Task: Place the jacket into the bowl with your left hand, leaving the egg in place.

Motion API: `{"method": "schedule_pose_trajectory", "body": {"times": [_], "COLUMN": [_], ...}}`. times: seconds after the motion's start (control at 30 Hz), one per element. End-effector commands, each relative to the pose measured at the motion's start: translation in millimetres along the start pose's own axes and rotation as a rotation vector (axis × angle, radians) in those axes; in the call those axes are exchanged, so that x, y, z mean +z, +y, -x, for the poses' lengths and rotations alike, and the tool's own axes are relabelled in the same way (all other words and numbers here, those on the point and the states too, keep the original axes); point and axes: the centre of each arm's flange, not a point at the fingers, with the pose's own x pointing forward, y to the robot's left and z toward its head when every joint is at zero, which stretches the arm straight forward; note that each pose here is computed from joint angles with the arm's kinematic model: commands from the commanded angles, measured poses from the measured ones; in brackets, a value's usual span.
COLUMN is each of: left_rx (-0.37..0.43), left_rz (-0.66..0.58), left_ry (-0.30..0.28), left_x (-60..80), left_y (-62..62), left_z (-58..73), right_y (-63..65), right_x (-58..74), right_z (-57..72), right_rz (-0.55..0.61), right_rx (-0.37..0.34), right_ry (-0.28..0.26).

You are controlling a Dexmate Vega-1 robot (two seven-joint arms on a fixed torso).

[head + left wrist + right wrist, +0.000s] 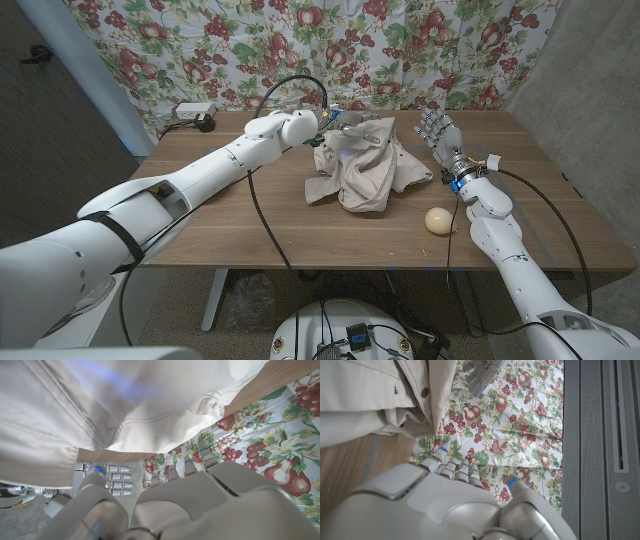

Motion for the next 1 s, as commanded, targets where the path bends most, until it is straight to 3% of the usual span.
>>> {"method": "schedule_pose_trajectory", "body": {"times": [0.03,1.0], "left_rx": [-0.016,-0.068], "left_rz": [-0.005,-0.008], "left_ry": [-0.01,-0.005], "left_x": [0.7,2.6], "left_y": [-8.5,-30.1], "left_z": [-7.0,-9.7], "right_y": [-1.8,-2.0], "right_x": [-2.6,-0.5], "right_z": [-2.9,-2.9], "right_rz": [-0.004,-0.005], "right_rx": [-0.001,0.002], "right_ry": [0.001,-0.005]}}
